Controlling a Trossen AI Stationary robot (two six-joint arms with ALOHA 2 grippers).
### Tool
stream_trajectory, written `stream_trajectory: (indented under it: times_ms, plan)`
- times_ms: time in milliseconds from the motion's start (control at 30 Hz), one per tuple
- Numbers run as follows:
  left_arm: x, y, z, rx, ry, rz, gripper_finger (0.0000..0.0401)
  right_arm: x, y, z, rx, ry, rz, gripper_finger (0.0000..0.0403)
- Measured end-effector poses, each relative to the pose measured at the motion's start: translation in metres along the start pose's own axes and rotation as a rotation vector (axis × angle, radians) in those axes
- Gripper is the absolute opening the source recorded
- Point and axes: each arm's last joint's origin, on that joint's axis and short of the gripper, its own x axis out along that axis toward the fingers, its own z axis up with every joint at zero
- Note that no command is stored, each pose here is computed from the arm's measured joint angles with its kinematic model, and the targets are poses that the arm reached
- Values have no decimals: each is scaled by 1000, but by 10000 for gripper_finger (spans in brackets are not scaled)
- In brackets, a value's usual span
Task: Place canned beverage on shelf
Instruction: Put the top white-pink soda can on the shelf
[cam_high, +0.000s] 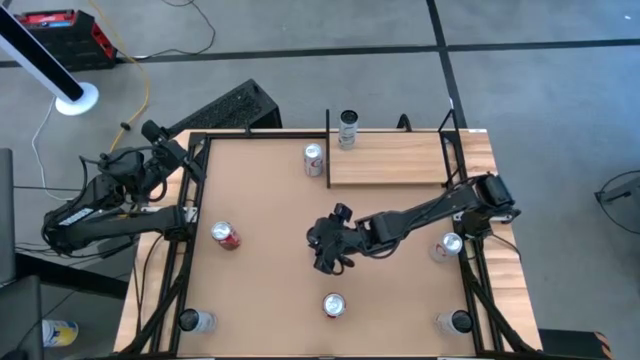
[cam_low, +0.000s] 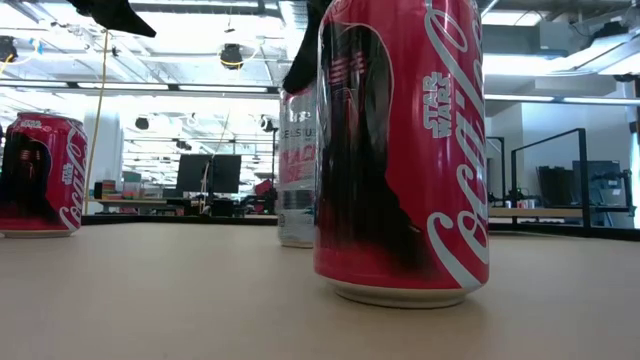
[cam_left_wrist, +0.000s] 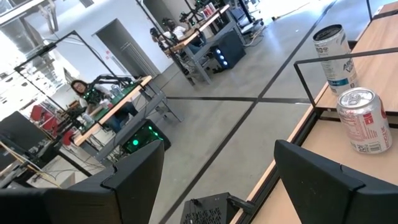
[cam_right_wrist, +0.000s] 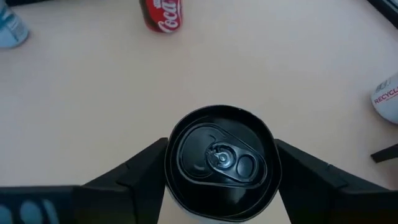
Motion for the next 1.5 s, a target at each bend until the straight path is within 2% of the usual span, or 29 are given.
stream_trajectory:
  times_ms: [100,267,433,567,733,833,1000,1133,1300,1500]
  plan:
    - [0,0,0,0,0,0,291,-12,-4,4,-38,3,12,273]
    - [0,0,0,0,0,0,291,-58,-26,19,-90,-7,14,273]
    - [0,0,0,0,0,0,291,-100,-67,31,-148,6,-34,273]
    - [0,0,0,0,0,-1,291,-121,-106,37,-226,31,-78,273]
    - [0,0,0,0,0,0,291,-124,-157,50,-270,31,-50,273]
    - [0,0,0,0,-1,0,291,-121,-198,54,-249,39,-59,273]
    - [0,0,0,1,0,0,291,-115,-263,47,-176,27,-55,273]
    - [0,0,0,1,0,0,291,-113,-303,36,-135,-9,-36,273]
    - [0,0,0,0,-1,0,291,-109,-332,22,-95,-43,-53,273]
    - [0,0,0,0,0,0,291,-102,-345,4,-80,-47,-24,273]
